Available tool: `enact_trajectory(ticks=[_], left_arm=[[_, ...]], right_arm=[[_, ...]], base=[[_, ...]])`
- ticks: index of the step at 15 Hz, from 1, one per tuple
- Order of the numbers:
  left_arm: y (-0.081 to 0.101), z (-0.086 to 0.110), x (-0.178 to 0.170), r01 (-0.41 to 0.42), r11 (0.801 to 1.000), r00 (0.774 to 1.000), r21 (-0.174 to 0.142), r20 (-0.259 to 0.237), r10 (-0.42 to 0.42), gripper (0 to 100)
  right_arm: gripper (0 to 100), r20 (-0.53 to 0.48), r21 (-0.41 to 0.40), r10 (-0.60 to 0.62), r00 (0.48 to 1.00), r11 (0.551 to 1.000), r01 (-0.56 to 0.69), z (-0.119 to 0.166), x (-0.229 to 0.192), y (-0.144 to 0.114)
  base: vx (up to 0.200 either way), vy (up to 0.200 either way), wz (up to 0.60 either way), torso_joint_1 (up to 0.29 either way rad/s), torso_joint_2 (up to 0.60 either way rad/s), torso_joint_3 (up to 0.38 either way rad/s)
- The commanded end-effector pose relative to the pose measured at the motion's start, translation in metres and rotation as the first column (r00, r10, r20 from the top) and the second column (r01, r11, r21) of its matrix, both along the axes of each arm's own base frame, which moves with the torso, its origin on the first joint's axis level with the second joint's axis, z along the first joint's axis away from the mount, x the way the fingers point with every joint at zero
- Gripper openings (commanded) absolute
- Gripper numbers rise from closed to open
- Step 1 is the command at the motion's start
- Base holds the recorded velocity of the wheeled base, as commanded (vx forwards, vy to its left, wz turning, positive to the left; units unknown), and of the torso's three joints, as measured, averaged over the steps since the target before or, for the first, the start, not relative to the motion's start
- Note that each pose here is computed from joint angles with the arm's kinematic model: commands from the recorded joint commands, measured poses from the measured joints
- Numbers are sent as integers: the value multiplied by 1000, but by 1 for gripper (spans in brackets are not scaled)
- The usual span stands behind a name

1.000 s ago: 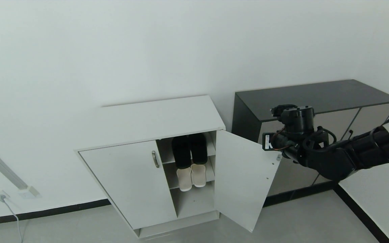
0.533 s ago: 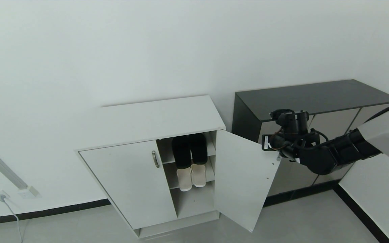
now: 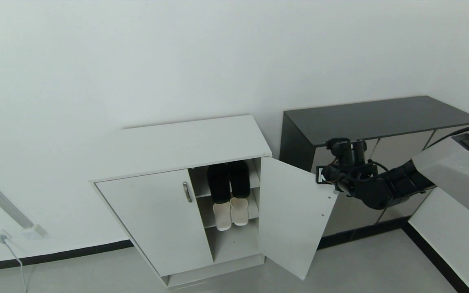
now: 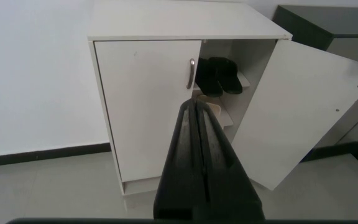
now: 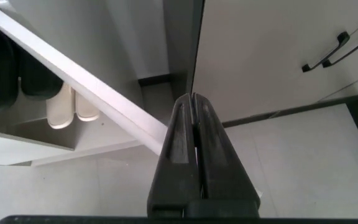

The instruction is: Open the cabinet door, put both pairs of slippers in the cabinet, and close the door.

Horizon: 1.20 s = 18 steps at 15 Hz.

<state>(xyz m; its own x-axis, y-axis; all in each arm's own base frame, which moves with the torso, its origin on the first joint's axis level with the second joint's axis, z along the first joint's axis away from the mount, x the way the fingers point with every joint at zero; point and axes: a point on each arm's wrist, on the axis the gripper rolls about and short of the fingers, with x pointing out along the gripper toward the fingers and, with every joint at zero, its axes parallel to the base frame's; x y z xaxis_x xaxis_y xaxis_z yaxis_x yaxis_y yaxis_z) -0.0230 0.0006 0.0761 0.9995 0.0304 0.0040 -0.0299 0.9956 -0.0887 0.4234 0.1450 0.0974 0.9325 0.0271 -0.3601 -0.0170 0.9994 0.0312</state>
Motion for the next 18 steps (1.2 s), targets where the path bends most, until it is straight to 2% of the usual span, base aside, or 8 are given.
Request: enact_trajectory(ticks=[1, 9, 11, 14, 16, 18], left_arm=[[0, 0, 0, -2, 1000, 1000, 0, -1, 2, 0], [0, 0, 0, -2, 1000, 1000, 0, -1, 2, 0], [0, 0, 0, 0, 1000, 1000, 0, -1, 0, 0], [0, 0, 0, 0, 1000, 1000, 0, -1, 0, 0], [0, 0, 0, 0, 1000, 1000, 0, -1, 0, 0], [0, 0, 0, 0, 1000, 1000, 0, -1, 0, 0]], right_arm=[[0, -10, -2, -7, 1000, 1000, 7, -7, 5, -2], [0, -34, 9, -7, 999, 1000, 7, -11, -3, 0], [0, -41, 29, 16, 999, 999, -15, -5, -17, 10], [0, -55, 53, 116, 992, 992, -113, 7, -62, 41], [0, -22, 70, 198, 980, 978, -196, 22, -95, 61], [0, -13, 70, 232, 973, 970, -231, 29, -109, 69]], base=[[0, 0, 0, 0, 0, 0], [0, 0, 0, 0, 0, 0], [0, 0, 0, 0, 0, 0], [0, 0, 0, 0, 0, 0], [0, 0, 0, 0, 0, 0], [0, 0, 0, 0, 0, 0]])
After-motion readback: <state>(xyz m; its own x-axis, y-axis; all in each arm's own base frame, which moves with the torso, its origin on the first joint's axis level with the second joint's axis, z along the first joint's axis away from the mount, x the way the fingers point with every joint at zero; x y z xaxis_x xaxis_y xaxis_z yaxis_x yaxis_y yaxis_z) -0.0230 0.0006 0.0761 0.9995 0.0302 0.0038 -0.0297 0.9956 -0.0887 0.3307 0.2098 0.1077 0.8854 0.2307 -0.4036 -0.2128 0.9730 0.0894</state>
